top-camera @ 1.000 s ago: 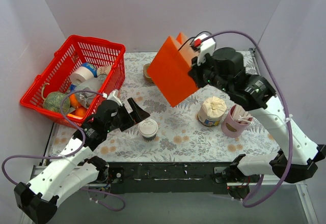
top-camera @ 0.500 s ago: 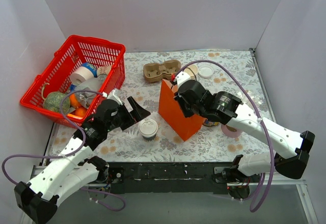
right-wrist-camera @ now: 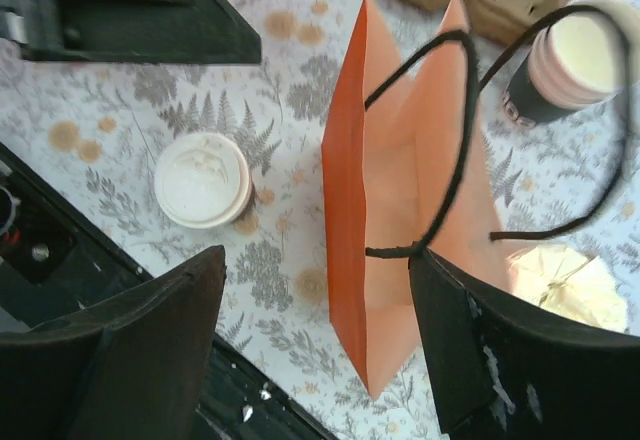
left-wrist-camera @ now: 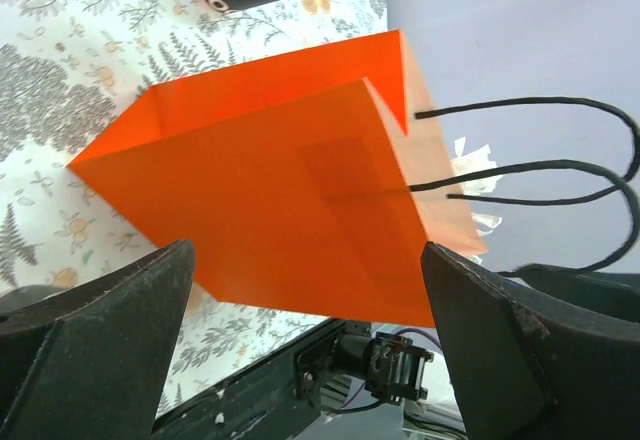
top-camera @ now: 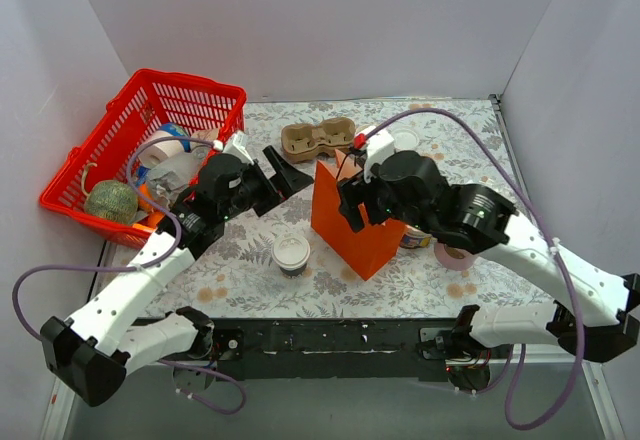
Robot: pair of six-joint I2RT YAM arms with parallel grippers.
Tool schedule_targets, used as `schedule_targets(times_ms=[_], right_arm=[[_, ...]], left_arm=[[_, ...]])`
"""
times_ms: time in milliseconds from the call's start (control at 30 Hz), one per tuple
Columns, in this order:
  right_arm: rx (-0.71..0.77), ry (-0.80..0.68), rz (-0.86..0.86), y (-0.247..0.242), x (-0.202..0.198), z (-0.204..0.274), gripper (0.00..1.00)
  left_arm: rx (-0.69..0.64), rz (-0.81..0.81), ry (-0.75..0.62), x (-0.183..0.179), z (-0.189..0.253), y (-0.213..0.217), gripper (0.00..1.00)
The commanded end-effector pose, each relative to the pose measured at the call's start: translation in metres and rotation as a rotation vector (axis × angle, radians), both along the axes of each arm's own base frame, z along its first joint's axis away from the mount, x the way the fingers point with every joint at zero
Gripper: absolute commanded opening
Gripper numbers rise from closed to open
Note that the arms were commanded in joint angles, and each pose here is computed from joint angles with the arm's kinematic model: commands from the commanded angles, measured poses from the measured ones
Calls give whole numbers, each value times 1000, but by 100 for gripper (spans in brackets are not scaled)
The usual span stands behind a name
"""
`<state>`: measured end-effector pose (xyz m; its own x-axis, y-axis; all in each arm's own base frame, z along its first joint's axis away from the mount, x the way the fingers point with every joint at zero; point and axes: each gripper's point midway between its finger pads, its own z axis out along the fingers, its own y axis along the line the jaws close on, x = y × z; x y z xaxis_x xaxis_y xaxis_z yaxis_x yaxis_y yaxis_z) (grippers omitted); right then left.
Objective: Pack the takeout coffee
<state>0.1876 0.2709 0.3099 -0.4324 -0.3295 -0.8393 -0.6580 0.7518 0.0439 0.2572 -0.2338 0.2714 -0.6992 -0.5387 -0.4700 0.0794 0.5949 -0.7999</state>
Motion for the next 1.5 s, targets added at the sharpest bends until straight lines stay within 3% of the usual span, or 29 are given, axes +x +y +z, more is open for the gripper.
schedule_targets(times_ms=[0,300,500,633,933,1100,1267,1467], right_arm=[[125,-151,-53,-20,7,63,82],[-68,-244,-461,-99,41,46,86],[-55,-151,-393,-97,68,7,85],[-23,-109,-224,-70,71,-10,82],[-44,-33,-219,-62,76,-32,77],[-1,-71,-219,-67,70,-13,80],[97,-97,-159,-68,51,11,82],[176,-43,93,-42,13,12,82]], left_arm=[[-49,-50,-44,9,28,-16,98],[50,-130,-11,17,14,-47,98],[112,-92,-23,16,11,-53,98],[142,-102,1,17,0,-61,98],[225,-69,17,20,-17,-74,98],[278,-19,24,19,-22,-69,98],[296,-8,44,12,-27,-65,81],[282,-18,46,8,-25,-67,70]])
